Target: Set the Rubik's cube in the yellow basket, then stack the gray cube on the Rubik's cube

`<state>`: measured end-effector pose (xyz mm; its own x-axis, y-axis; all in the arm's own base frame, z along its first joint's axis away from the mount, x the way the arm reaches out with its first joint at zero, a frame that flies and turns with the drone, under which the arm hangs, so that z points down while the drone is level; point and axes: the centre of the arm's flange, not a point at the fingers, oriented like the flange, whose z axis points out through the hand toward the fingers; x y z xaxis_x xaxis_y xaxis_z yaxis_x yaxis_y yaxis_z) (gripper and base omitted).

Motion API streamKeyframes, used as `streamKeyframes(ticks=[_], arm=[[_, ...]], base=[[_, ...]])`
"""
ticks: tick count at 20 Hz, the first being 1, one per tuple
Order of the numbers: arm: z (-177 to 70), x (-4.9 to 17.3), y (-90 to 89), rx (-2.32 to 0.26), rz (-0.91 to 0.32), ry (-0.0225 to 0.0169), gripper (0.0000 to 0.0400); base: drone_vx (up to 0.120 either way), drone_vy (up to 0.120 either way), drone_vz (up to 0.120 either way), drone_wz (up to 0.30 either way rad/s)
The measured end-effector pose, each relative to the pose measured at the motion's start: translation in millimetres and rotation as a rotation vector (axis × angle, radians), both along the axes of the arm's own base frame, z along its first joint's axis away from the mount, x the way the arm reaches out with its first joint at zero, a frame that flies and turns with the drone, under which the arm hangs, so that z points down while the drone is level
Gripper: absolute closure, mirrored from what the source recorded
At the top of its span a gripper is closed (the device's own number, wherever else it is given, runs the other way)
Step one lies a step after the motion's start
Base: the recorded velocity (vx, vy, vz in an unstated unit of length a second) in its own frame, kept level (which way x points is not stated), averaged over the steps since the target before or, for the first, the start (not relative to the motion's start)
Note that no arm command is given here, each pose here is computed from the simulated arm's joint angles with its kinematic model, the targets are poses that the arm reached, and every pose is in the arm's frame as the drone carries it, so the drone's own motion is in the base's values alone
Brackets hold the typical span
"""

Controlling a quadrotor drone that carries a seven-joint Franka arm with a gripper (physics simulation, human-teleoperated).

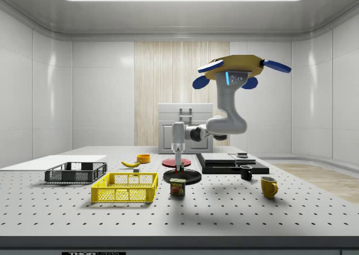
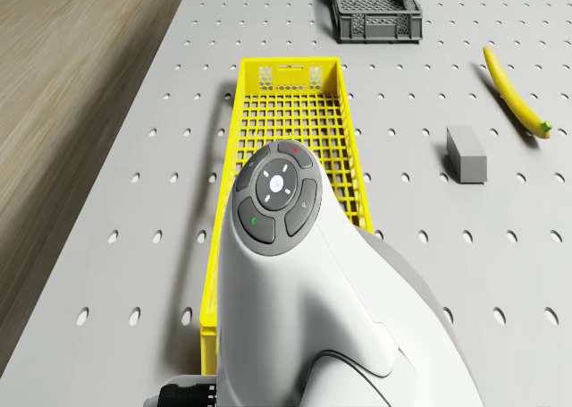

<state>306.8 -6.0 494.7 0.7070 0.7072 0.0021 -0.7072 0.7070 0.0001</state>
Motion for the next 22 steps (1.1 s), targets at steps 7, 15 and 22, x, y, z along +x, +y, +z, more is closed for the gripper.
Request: streamKeyframes(ticks=[7, 15, 22], arm=[[0.0, 0.0, 0.0, 0.0, 0.0, 0.0, 0.0075], [0.0, 0.0, 0.0, 0.0, 0.0, 0.0, 0.0075], [0.0, 0.0, 0.0, 0.0, 0.0, 0.0, 0.0075]], base=[[0.12, 0.0, 0.0, 0.0], [0.12, 0.0, 0.0, 0.0], [0.12, 0.0, 0.0, 0.0]])
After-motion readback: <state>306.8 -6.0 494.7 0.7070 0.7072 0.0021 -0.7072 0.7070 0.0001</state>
